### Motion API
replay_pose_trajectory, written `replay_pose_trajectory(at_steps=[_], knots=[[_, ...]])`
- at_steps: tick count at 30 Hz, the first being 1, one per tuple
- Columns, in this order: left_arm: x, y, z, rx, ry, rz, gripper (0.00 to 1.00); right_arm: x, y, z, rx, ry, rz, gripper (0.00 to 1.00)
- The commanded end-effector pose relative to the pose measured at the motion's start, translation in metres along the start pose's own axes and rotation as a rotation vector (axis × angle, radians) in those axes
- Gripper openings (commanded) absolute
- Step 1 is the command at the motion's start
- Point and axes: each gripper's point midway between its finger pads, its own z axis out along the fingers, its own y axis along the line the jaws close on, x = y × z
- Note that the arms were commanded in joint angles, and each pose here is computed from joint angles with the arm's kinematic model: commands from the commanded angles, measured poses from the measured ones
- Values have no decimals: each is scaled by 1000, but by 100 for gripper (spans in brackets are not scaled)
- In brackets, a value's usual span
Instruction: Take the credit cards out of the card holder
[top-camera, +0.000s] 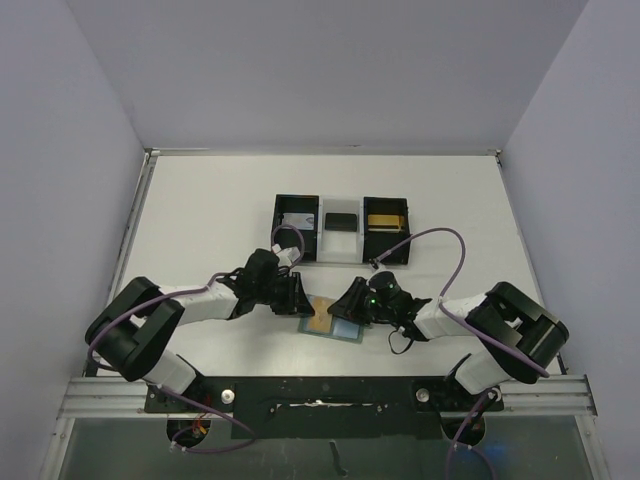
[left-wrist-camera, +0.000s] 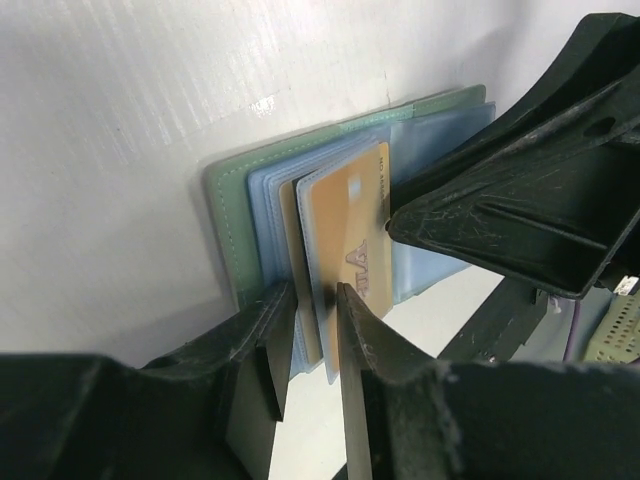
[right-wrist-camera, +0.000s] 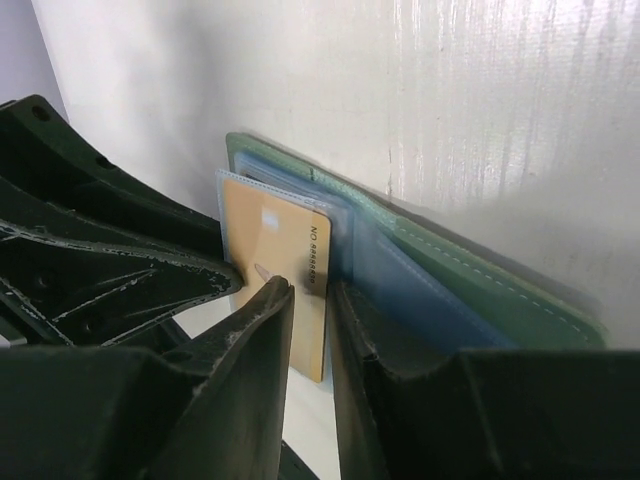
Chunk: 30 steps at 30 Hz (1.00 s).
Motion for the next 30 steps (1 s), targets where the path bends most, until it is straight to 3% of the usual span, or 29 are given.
replay_pose_trajectory(at_steps=[1,5,8,13,16,26,30], knots=[[-6,6,-3,-61,-31,40,24,-2,3,2,-22,-21,20,22],[-12,6,-9,-95,-48,57,24,-3,9,-1,-39,-23,6,16],[-23,1,-17,-112,-102,70,32,-7,12,-4,-48,-38,-1,9],[-20,-33,-16,-13,-156,87,32,-9,18,-7,-85,-33,7,0],[-21,-38,-14,-13,-161,119,32,-10,24,-10,-127,-25,19,0],[2,-5,7,-79,-79,57,18,-7,11,-3,-27,34,-29,7],[3,-2,7,-97,-70,57,15,-9,9,-3,-21,15,11,17]])
